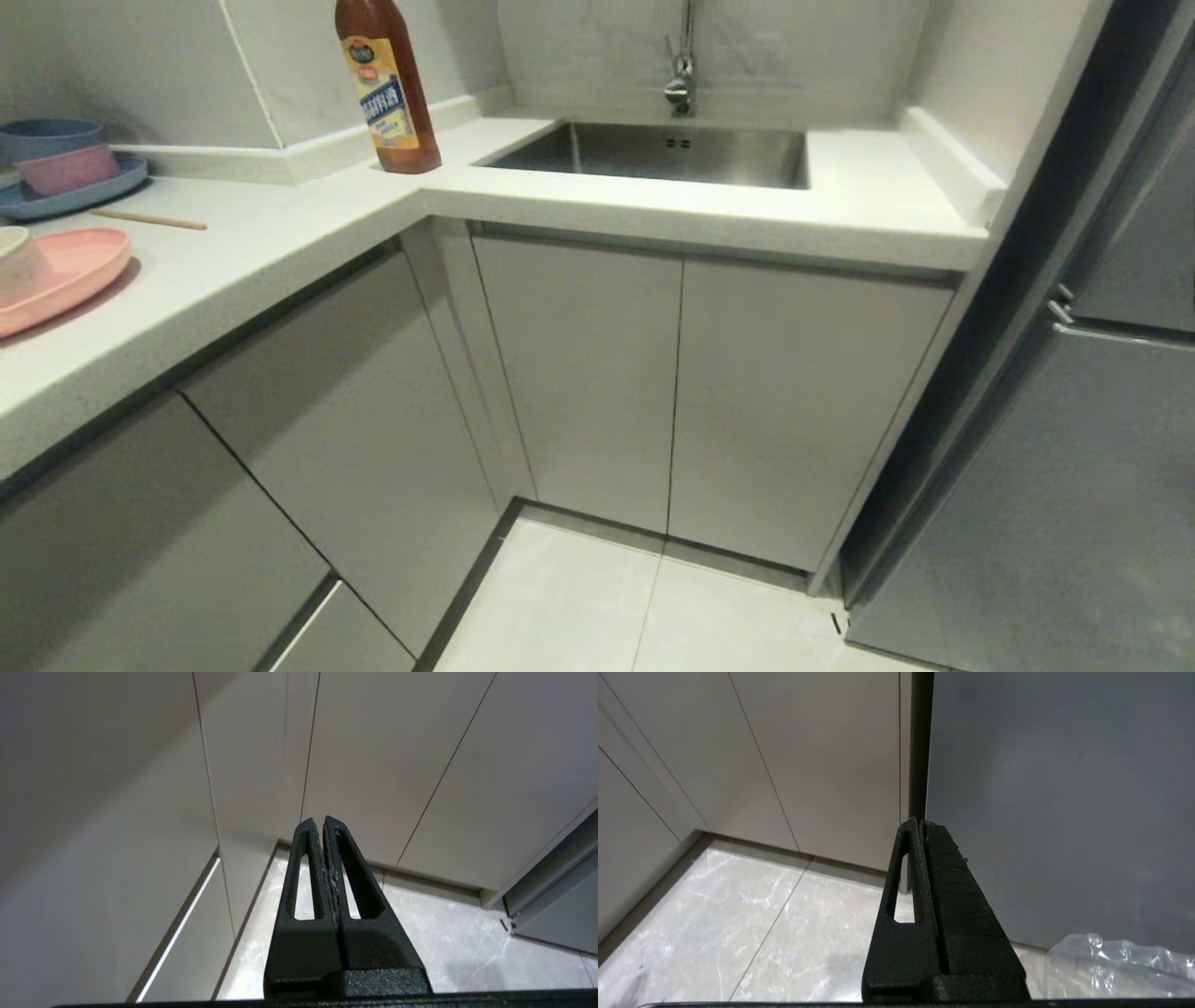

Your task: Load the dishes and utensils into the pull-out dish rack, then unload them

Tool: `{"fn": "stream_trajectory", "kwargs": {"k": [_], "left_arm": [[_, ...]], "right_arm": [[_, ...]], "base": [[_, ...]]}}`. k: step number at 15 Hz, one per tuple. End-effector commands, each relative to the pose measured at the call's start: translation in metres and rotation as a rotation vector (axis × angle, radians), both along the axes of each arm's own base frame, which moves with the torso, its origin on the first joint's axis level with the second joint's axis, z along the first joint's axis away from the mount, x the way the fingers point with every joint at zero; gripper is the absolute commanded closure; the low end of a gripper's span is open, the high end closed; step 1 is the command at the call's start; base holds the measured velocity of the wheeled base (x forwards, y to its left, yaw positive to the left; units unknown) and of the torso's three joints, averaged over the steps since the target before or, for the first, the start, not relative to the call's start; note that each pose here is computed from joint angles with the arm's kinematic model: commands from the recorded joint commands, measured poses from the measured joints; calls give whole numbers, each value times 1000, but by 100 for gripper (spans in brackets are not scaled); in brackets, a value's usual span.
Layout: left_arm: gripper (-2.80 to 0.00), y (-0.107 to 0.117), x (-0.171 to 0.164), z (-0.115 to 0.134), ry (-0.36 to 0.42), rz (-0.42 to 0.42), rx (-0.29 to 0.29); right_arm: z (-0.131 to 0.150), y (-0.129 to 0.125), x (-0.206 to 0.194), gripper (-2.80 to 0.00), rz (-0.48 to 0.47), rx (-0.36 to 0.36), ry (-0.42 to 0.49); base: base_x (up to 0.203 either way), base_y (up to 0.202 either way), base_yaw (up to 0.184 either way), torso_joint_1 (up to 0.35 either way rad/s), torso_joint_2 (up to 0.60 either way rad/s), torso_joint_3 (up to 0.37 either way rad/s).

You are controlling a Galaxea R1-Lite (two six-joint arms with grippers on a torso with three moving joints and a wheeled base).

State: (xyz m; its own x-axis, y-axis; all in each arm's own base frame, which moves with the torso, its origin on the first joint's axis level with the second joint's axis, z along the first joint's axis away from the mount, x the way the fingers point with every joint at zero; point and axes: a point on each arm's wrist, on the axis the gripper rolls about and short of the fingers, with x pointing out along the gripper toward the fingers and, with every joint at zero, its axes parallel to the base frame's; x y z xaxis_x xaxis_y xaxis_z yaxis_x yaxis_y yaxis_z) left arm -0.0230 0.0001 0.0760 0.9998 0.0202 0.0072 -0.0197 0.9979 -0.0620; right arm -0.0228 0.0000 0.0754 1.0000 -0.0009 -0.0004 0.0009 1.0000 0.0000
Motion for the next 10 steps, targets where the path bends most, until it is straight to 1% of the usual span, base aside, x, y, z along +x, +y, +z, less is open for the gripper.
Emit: {"fn": "stream_trajectory", "kwargs": {"k": [1,8,10], "left_arm": [[0,0,0,0,1,1,-1],[0,0,0,0,3,1,-3],[0,0,0,0,2,12,-17]], "right_arm": [[0,0,0,0,-1,0,0],[0,0,0,0,1,0,0],[0,0,0,0,-1,0,1]], "base": [[0,0,0,2,-5,200],[0,0,0,3,1,204],[0,0,0,2,2,210]]}}
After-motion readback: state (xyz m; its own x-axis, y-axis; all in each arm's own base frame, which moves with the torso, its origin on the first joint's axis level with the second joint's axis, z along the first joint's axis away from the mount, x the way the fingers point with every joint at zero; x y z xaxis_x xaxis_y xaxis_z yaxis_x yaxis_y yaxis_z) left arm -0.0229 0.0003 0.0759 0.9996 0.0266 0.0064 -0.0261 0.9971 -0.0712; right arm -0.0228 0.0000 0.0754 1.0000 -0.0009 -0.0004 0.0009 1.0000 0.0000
